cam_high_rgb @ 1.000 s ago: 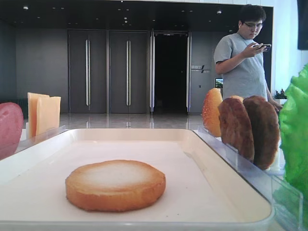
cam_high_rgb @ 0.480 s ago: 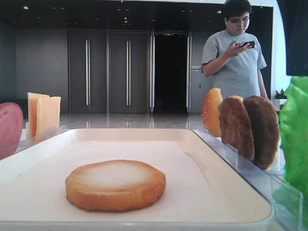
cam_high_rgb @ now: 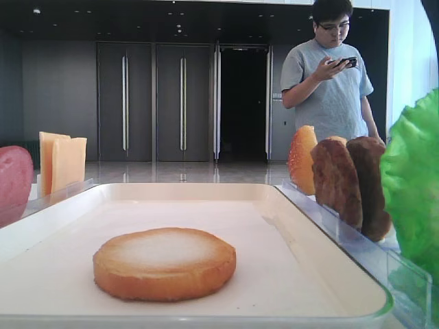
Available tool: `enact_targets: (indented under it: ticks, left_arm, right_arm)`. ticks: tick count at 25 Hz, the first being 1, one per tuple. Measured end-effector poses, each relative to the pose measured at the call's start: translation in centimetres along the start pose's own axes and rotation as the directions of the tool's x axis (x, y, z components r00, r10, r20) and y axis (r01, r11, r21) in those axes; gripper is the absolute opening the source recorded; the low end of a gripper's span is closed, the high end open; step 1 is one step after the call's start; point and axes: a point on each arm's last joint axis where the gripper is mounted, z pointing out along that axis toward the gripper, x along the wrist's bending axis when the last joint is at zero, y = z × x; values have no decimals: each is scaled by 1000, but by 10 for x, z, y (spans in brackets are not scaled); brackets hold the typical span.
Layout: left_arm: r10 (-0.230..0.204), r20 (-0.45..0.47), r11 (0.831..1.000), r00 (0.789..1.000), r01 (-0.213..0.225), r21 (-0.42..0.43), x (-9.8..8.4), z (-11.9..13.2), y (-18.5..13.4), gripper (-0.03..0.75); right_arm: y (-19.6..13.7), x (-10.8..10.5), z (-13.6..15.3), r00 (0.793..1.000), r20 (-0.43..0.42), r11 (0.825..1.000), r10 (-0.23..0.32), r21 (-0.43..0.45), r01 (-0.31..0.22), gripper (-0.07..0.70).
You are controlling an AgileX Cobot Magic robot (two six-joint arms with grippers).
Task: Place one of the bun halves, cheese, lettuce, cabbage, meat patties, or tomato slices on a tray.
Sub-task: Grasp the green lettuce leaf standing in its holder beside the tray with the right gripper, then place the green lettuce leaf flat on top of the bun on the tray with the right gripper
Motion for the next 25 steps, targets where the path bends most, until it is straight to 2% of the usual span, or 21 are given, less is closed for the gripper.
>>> enact_targets:
  ticks: [9, 13, 20, 25]
  left_arm:
    - [0, 0, 1000, 1000, 0, 1, 0, 0, 0, 160]
    - [0, 0, 1000, 1000, 0, 2, 0, 1, 0, 160]
    - [1, 0, 1000, 1000, -1, 4, 0, 1, -1, 160]
    - [1, 0, 1000, 1000, -1, 4, 0, 1, -1, 160]
  right_arm:
    - [-4, -2, -5, 1000, 8, 1000, -7, 6, 7, 32]
    - [-11, -1, -21, 1000, -2, 1000, -16, -12, 16, 32]
    - [-17, 5, -63, 997, -61, 995, -37, -97, 31, 32]
    - [-18, 7, -70, 996, -74, 993, -41, -110, 33, 32]
